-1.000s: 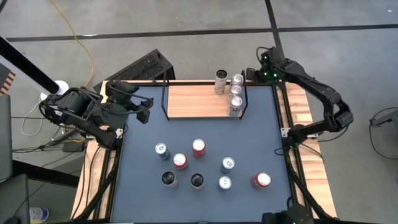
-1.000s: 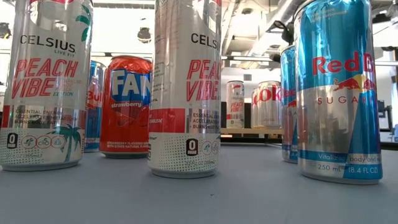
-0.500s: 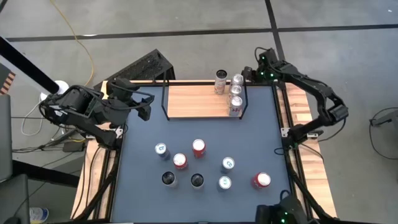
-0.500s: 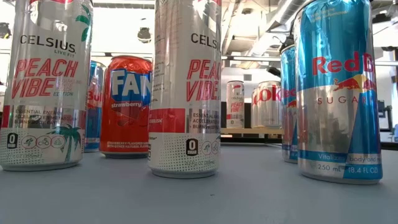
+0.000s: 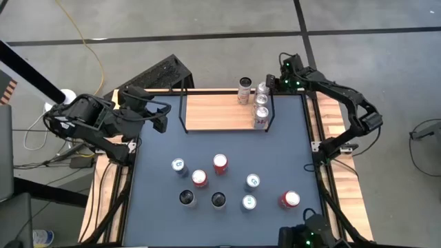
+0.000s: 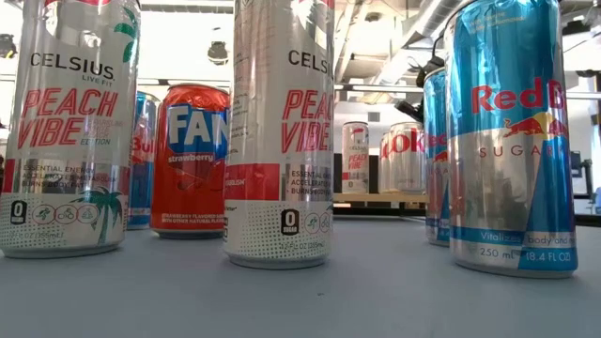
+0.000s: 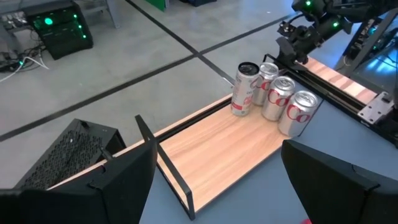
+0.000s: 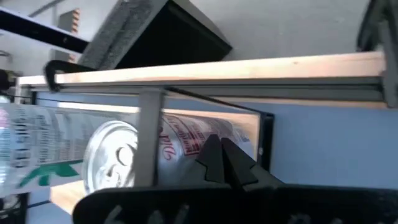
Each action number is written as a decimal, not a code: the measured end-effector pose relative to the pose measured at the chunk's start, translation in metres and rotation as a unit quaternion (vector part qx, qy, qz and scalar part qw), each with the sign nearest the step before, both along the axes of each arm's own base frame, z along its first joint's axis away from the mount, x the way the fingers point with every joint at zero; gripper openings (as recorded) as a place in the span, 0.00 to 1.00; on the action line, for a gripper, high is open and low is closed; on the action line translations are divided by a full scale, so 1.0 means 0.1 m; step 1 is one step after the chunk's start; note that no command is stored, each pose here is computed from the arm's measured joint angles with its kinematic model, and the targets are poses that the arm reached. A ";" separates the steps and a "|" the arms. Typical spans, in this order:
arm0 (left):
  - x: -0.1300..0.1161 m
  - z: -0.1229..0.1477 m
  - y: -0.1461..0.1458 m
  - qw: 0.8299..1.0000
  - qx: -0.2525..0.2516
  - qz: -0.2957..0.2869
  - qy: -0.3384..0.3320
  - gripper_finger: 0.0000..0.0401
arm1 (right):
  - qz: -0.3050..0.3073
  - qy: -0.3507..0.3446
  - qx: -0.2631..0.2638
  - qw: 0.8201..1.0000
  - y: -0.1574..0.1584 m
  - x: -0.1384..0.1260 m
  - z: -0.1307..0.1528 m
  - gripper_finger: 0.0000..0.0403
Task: Place canned beverage on shelf
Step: Adjust the silver soda can on the shelf, then put the white soda can on the shelf aligned with the other white soda can
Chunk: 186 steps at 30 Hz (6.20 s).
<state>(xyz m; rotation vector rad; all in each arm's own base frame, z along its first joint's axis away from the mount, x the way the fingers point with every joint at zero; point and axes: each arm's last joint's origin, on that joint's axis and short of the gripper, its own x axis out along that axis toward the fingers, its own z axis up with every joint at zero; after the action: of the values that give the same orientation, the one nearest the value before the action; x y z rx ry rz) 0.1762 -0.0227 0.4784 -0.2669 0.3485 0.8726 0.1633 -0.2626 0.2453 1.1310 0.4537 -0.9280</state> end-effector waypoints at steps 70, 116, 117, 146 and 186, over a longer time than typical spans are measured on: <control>0.33 -0.02 -0.02 0.997 -0.065 -0.031 -0.040 0.83 | 0.331 -0.319 -0.310 0.833 2.79 -1.56 1.84 0.27; -0.33 0.17 -0.11 0.952 -0.068 -0.299 0.019 0.83 | 0.606 0.029 -0.097 0.789 3.57 1.61 1.76 0.32; -0.34 0.17 -0.12 0.949 -0.061 -0.309 0.025 0.83 | 0.606 0.029 -0.091 0.790 3.64 1.64 1.75 0.32; -0.43 0.18 -0.35 0.946 -0.076 -0.315 -0.009 0.83 | 0.599 0.044 -0.051 0.798 3.97 1.92 1.49 0.47; -0.38 0.07 -0.93 0.939 -0.082 -0.332 -0.025 0.83 | 0.679 0.049 -0.065 0.730 4.20 1.55 1.64 0.67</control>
<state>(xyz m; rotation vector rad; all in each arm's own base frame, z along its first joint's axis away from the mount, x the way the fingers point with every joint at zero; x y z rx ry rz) 0.1383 -0.1158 0.4857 -0.2982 0.4297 0.1696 0.3183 0.1576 0.4095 0.3536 1.0706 0.3063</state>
